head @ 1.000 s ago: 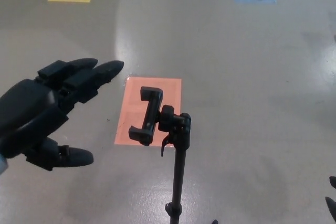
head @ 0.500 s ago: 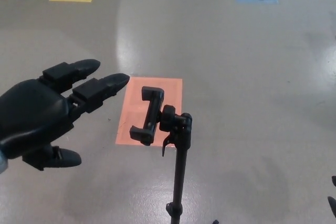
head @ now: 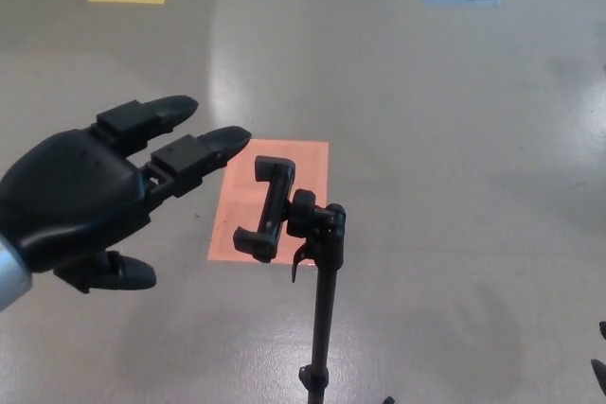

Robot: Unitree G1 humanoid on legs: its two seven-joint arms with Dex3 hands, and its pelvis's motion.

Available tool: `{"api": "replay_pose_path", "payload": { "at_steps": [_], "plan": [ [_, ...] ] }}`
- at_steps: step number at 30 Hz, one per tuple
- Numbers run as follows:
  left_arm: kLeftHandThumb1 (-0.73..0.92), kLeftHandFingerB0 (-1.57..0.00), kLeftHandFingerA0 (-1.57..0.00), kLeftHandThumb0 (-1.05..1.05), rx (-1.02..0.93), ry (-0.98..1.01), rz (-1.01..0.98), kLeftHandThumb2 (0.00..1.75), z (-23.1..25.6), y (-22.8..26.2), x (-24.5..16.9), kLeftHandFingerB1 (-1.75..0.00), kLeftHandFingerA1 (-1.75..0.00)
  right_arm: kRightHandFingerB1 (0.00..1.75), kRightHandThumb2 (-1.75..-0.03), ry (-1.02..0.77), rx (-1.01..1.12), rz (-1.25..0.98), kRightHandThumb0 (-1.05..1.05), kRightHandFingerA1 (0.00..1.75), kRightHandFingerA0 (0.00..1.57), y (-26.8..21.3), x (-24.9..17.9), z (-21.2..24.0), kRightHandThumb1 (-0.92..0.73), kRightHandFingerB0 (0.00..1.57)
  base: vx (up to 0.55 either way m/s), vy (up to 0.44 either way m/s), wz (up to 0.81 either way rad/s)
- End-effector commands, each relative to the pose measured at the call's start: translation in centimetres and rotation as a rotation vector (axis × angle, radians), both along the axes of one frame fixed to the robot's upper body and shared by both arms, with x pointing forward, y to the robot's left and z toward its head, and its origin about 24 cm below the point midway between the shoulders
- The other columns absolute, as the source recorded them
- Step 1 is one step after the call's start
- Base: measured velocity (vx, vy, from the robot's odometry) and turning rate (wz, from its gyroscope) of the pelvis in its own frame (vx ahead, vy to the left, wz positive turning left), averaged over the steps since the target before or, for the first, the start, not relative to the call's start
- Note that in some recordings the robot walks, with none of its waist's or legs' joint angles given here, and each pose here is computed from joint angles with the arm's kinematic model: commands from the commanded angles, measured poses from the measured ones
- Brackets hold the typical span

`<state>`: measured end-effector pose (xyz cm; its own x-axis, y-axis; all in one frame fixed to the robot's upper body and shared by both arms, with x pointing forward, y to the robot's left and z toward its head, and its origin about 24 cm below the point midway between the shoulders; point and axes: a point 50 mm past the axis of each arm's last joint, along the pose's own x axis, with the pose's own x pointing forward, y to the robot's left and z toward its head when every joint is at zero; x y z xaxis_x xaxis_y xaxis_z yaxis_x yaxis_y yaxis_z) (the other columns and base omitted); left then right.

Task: The robot uses its left hand to grab the top of a phone stand kept on the floor and tilt it upwards to adjust its angle

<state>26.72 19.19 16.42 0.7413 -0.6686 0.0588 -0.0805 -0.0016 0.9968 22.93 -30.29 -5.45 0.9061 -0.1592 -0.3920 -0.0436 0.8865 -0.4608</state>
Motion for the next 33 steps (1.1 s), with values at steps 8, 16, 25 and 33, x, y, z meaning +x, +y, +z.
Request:
{"api": "replay_pose_path", "payload": {
  "at_steps": [8,16,25,33],
  "plan": [
    [0.39,0.00,0.00,-0.63,0.018,-0.004,-0.013,0.71,-0.2,-1.0,0.8,-0.07,-0.01,0.29,-0.65,0.036,-0.009,-0.004,-0.86,0.38,0.28,-1.0,-0.5,0.0,-0.82,0.21,0.00,0.000,0.00],
    [0.38,0.00,0.00,-0.59,0.050,0.014,0.001,0.74,-0.7,-0.9,1.3,-0.15,-0.11,0.29,-0.65,0.047,-0.005,-0.008,-0.87,0.37,0.27,-1.0,-0.4,0.0,-0.81,0.22,0.00,0.000,0.00],
    [0.40,0.00,0.00,-0.62,0.060,0.036,0.015,0.73,-1.1,-0.9,2.0,-0.12,-0.05,0.30,-0.65,0.053,-0.009,-0.003,-0.85,0.36,0.28,-1.1,-0.3,0.1,-0.81,0.23,0.00,0.000,0.00],
    [0.39,0.00,0.00,-0.63,0.064,0.040,0.004,0.71,-1.6,-1.2,2.2,-0.08,0.00,0.30,-0.65,0.057,-0.019,0.004,-0.85,0.37,0.29,-1.2,-0.3,0.1,-0.82,0.23,0.00,0.000,0.00]
  ]
}}
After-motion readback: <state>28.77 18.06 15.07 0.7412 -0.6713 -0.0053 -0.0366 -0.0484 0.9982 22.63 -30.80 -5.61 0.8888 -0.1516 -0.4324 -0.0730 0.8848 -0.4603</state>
